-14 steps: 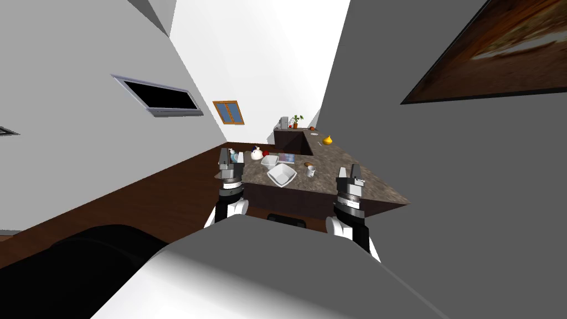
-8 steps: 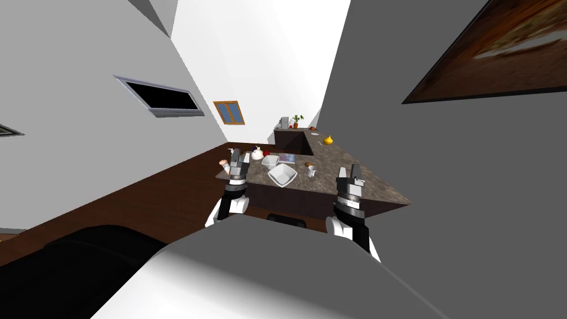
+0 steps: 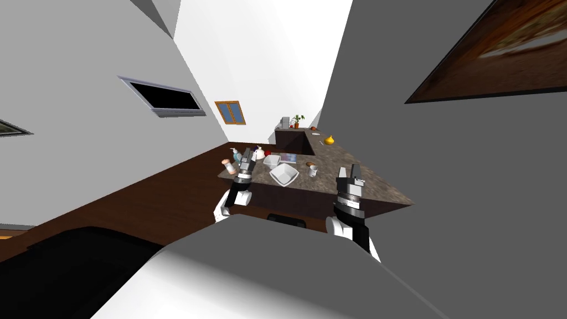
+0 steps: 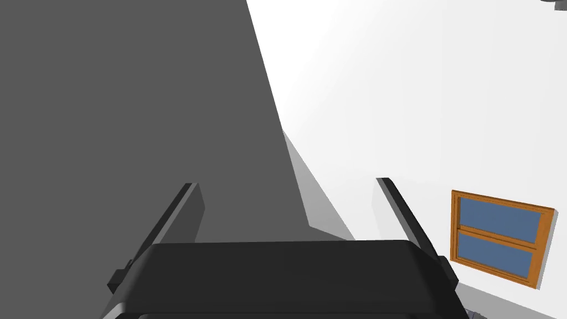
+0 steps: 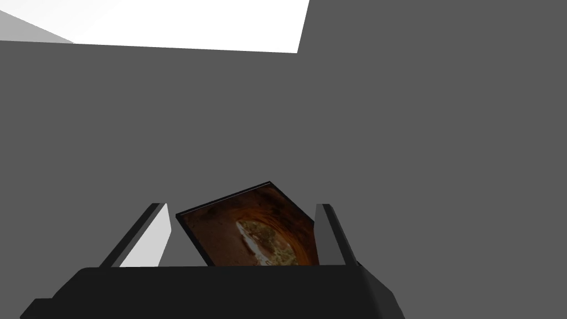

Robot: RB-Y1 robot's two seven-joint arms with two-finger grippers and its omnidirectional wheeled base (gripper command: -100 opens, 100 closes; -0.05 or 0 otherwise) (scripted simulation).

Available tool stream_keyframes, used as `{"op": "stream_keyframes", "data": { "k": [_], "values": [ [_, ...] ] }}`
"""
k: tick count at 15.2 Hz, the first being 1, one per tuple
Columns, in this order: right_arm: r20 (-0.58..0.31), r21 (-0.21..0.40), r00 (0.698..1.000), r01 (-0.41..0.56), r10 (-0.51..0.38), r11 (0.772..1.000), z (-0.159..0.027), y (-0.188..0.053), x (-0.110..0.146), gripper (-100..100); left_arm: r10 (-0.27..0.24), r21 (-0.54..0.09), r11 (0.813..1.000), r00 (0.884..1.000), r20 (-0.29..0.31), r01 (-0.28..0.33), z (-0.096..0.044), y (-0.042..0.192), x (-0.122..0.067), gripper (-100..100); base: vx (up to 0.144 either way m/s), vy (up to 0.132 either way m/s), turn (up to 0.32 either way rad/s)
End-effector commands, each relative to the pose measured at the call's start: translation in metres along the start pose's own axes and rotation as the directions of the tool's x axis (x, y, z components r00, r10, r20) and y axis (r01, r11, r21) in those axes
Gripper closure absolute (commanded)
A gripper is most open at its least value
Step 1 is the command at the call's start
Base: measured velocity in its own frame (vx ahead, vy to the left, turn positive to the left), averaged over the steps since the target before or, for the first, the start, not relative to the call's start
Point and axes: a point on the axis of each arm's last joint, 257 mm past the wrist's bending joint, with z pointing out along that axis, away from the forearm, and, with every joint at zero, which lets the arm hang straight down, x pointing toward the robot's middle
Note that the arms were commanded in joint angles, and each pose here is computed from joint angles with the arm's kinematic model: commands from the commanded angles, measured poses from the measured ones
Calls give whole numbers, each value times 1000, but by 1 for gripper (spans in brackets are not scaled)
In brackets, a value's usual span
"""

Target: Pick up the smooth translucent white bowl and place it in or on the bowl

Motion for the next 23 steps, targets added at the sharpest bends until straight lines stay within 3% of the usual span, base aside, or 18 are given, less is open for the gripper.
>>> {"op": "stream_keyframes", "data": {
  "k": [1, 2, 4, 10, 12, 13, 18, 19, 21, 23],
  "values": [
    [0, 0, 1000, 0, 0, 1000, 0, 0, 0, 0, -8, -44, 999, 1000, -12, 7, 6, 20, 3, -100, -19, 27, 14],
    [0, 0, 1000, 0, 0, 1000, 0, 0, 0, 0, -17, -69, 998, 1000, -23, 16, 13, 32, 5, -100, -21, 28, 18],
    [0, 0, 1000, 0, 0, 1000, 0, 0, 0, 0, -19, -90, 996, 1000, -23, 16, 13, 41, 6, -100, -16, 24, 13],
    [0, 0, 1000, 0, 0, 1000, 0, 0, 0, 0, -54, -224, 974, 998, -44, 43, 35, 101, 16, -100, -17, 28, 18],
    [0, 0, 1000, 0, 0, 1000, 0, 0, 0, 0, -55, -244, 969, 997, -45, 43, 37, 108, 17, -100, -17, 25, 13],
    [0, 0, 1000, 0, 0, 1000, 0, 0, 0, 0, -68, -278, 959, 997, -48, 52, 44, 123, 20, -100, -18, 28, 29],
    [0, 0, 1000, 0, 0, 1000, 0, 0, 0, 0, -82, -355, 933, 995, -49, 59, 52, 153, 25, -100, -16, 27, 16],
    [0, 0, 1000, 0, 0, 1000, 0, 0, 0, 0, -95, -386, 920, 994, -49, 69, 59, 166, 28, -100, -20, 24, 28],
    [0, 0, 1000, 0, 0, 1000, 0, 0, 0, 0, -95, -412, 909, 994, -48, 67, 59, 175, 30, -100, -18, 27, 15],
    [0, 0, 1000, 0, 0, 1000, 0, 0, 0, 0, -109, -458, 886, 993, -46, 76, 67, 194, 35, -100, -18, 30, 31]
  ]
}}
